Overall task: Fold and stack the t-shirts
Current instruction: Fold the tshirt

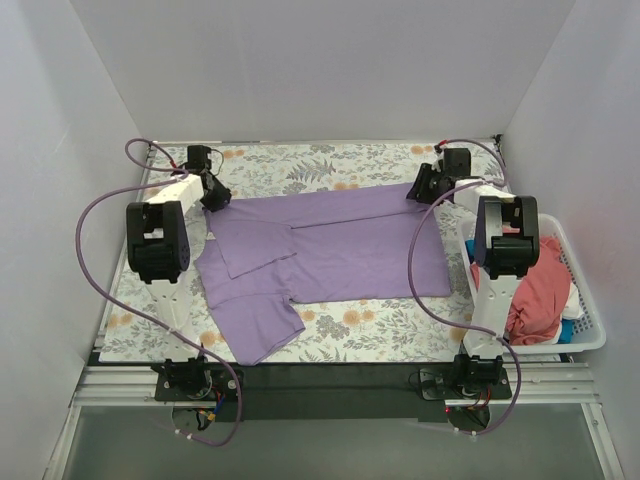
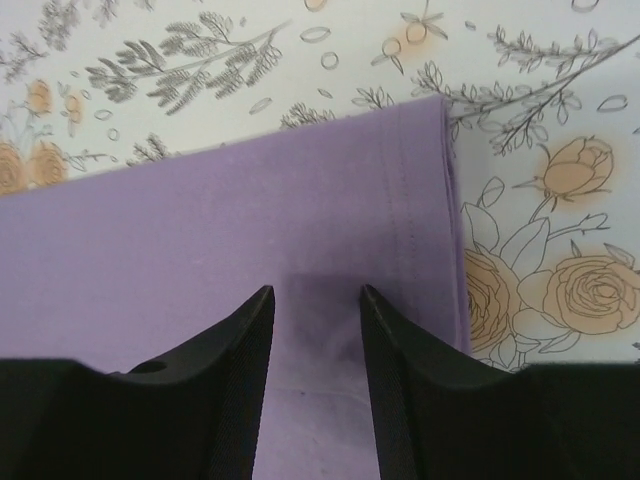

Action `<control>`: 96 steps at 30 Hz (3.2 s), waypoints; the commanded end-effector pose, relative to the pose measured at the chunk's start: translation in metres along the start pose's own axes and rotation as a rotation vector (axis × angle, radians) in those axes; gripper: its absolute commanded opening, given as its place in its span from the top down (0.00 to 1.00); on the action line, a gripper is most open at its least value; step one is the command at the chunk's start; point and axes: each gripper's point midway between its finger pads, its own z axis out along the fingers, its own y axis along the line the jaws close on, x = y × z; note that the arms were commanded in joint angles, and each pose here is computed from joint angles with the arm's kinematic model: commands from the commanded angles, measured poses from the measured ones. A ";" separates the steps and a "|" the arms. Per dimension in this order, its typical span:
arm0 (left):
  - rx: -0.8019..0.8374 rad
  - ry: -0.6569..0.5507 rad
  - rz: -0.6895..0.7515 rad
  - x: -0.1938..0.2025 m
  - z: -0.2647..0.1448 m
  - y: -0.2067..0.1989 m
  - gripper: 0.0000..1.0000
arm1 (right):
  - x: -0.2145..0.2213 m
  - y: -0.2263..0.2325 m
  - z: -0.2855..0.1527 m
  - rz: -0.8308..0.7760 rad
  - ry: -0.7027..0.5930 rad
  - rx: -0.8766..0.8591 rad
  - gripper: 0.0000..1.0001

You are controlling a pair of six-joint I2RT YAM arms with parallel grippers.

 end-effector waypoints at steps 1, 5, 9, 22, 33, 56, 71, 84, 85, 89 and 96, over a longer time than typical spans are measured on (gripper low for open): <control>-0.001 0.010 0.016 -0.006 0.008 -0.003 0.73 | -0.006 -0.005 0.009 0.025 -0.012 0.008 0.53; -0.023 0.051 0.024 0.001 0.029 0.002 0.73 | -0.002 -0.013 0.027 0.070 0.012 0.001 0.53; -0.053 0.091 0.013 -0.001 0.050 0.011 0.70 | -0.024 -0.032 0.037 0.125 -0.015 -0.004 0.52; 0.140 -0.038 -0.006 -0.087 0.047 -0.049 0.41 | -0.108 0.005 0.033 -0.029 -0.158 -0.175 0.39; 0.083 -0.131 -0.099 -0.063 -0.119 -0.003 0.13 | -0.065 0.054 -0.077 -0.148 -0.142 -0.084 0.29; -0.146 -0.027 -0.003 0.100 -0.145 0.138 0.40 | 0.199 0.116 -0.161 -0.419 0.134 -0.030 0.31; -0.204 0.007 0.022 0.107 -0.111 0.145 0.57 | 0.210 0.089 -0.163 -0.447 0.138 0.052 0.32; -0.278 -0.018 0.071 0.105 -0.113 0.163 1.00 | 0.189 0.056 -0.164 -0.410 0.102 0.237 0.34; -0.287 -0.020 0.073 0.106 -0.115 0.165 1.00 | 0.187 0.050 -0.165 -0.396 0.103 0.257 0.35; -0.296 -0.050 0.050 0.103 -0.123 0.168 1.00 | 0.182 0.037 -0.164 -0.348 0.108 0.293 0.38; -0.326 -0.139 0.013 0.088 -0.137 0.173 1.00 | 0.174 0.003 -0.169 -0.253 0.110 0.389 0.43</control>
